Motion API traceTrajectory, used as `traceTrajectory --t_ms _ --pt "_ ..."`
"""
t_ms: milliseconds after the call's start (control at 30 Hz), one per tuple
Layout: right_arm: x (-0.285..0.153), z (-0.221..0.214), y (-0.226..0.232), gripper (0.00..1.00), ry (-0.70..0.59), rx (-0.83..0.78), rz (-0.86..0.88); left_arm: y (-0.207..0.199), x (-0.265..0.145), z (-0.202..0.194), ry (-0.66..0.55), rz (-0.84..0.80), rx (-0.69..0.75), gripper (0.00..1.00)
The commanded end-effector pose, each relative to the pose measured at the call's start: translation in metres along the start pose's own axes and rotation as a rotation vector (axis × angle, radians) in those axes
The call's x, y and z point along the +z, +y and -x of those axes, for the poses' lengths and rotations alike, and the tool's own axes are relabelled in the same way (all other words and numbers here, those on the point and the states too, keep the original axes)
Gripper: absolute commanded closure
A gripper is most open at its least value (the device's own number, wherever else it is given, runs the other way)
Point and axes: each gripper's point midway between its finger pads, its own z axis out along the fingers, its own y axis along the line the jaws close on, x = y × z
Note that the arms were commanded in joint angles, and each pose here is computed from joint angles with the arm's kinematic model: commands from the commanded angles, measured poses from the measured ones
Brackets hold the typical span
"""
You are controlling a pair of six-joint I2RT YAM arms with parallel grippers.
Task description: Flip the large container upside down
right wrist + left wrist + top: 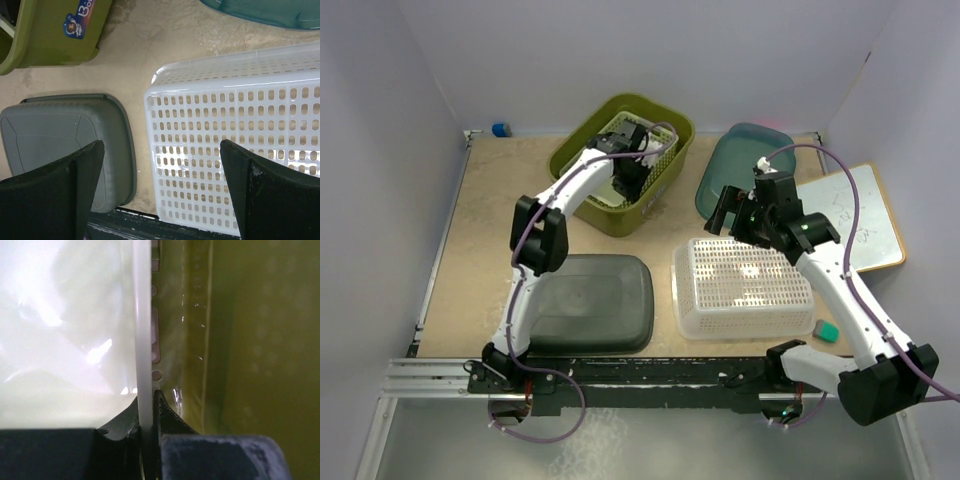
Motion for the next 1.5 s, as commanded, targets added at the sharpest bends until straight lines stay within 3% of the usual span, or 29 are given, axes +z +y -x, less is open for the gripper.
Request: traceTrajectory --t_ms 0,133,267,600,900,1033,1067,1200,1467 --pt "-0.008 0.02 0.015 0.0 -0.055 0.004 0.046 0.002 -0.079 0.065 -0.256 0.065 0.005 1.0" --pt "-0.006 0.018 0.015 0.0 -0.051 0.009 0.048 0.005 -0.125 0.095 -0.414 0.102 -0.059 1.0" --pt "-0.006 0.018 0.016 0.0 -0.05 0.014 0.051 0.009 -0.15 0.119 -0.534 0.035 -0.143 1.0" --pt "-0.008 0.018 0.017 0.0 -0.054 0.016 0.06 -0.008 -0.199 0.141 -0.656 -0.109 -0.168 1.0" --pt "-0.013 0.014 0.018 0.0 -0.064 0.023 0.083 -0.037 -0.352 0.164 -0.973 -0.411 -0.258 1.0" --pt "-0.015 0.013 0.019 0.0 -0.064 0.019 0.095 -0.022 -0.428 0.147 -1.161 -0.62 -0.394 1.0" --pt "-0.015 0.013 0.021 0.0 -0.065 0.017 0.103 -0.013 -0.43 0.137 -1.171 -0.675 -0.454 1.0" --pt "-0.016 0.012 0.024 0.0 -0.064 0.009 0.125 -0.005 -0.483 0.096 -1.289 -0.842 -0.486 1.0" --pt "-0.019 0.016 0.029 0.0 -0.073 -0.032 0.154 0.032 -0.511 0.024 -1.336 -1.061 -0.643 1.0"
